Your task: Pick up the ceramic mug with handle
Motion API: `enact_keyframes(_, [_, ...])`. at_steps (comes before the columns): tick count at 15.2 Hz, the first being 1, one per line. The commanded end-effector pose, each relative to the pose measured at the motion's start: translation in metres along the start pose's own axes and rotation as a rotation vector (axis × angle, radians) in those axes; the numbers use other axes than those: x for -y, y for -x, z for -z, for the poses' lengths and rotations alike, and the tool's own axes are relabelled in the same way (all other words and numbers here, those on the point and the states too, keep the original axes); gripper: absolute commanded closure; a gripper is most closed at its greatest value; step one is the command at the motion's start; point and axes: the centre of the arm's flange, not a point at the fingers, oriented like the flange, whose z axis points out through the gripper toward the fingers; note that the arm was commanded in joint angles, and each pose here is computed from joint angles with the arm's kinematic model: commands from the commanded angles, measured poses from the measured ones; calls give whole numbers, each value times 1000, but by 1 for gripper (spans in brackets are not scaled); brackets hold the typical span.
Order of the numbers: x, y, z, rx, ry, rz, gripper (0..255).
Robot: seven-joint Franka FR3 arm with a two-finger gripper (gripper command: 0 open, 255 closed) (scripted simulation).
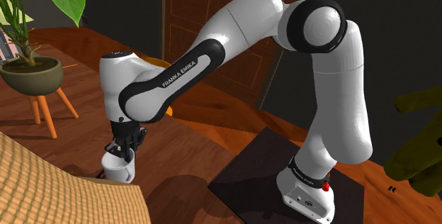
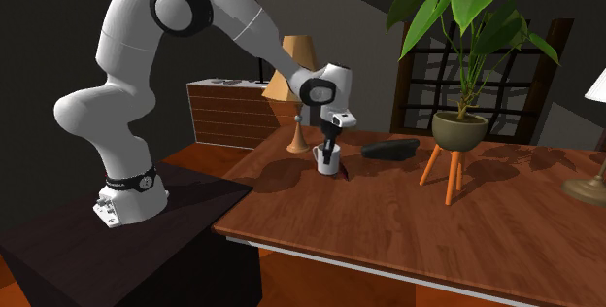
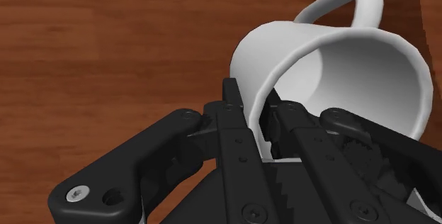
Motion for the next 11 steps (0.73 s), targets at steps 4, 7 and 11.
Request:
enact_keyframes(4, [2,2,26,0,0,0,255])
enact_keyframes(7, [3,4,42,0,0,0,255])
enact_keyframes(11, [4,5,53,0,0,0,255])
